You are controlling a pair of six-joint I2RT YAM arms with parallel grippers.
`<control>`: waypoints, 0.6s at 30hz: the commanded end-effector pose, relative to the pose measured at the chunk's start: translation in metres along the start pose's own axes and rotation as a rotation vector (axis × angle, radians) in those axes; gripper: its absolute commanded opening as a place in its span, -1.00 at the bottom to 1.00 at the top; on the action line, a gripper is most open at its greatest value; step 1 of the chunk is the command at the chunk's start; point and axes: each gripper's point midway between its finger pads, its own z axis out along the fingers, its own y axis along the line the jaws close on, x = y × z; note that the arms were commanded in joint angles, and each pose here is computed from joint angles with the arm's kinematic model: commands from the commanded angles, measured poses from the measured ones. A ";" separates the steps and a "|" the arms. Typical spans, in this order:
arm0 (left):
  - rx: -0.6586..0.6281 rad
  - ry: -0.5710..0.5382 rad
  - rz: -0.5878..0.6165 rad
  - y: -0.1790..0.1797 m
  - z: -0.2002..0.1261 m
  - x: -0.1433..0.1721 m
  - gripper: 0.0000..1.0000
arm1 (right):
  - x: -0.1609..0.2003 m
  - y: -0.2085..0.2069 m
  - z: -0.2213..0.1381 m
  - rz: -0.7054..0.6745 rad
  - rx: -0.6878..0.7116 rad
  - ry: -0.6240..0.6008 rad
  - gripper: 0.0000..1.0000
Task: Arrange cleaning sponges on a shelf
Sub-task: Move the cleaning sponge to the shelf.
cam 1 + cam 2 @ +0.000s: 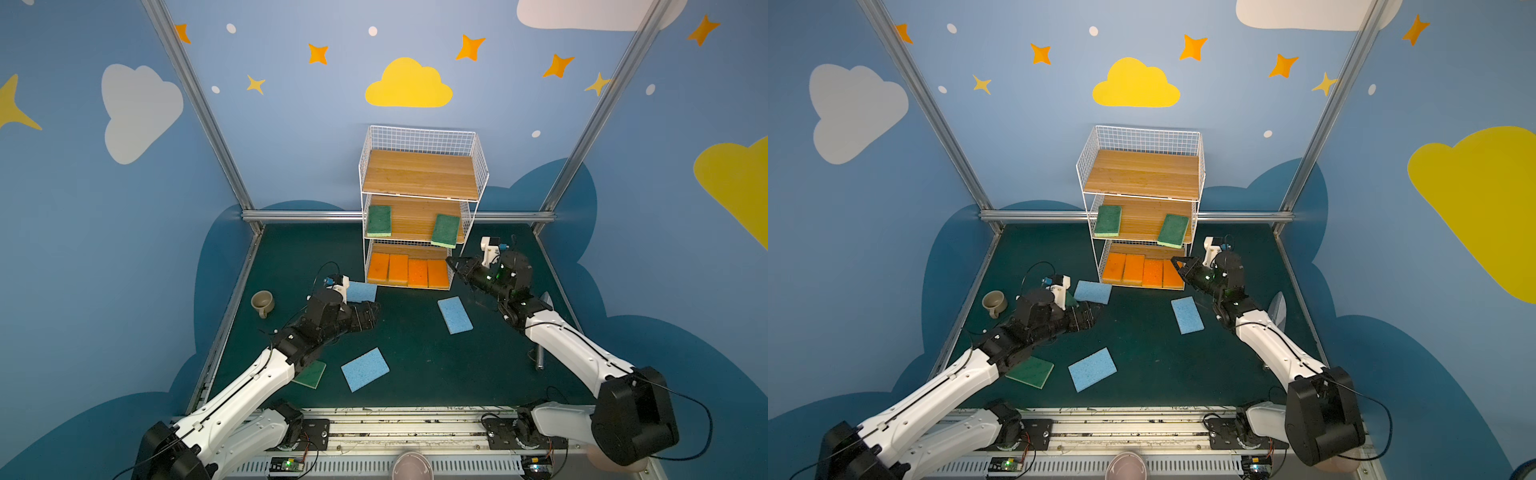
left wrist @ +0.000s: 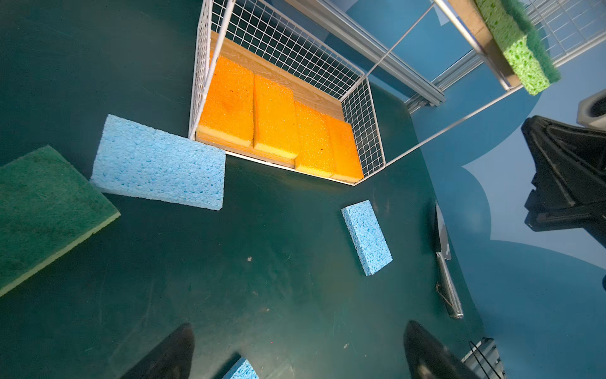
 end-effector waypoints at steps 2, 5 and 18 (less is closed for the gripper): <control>0.017 -0.009 0.005 -0.002 -0.001 -0.002 0.97 | -0.009 0.011 -0.003 0.029 -0.056 -0.051 -1.00; 0.019 -0.011 0.004 -0.002 -0.002 -0.001 0.97 | -0.013 0.014 -0.001 0.045 -0.076 -0.071 -1.00; 0.024 -0.005 -0.001 0.000 0.001 0.002 0.97 | -0.028 0.015 0.011 0.055 -0.087 -0.108 -1.00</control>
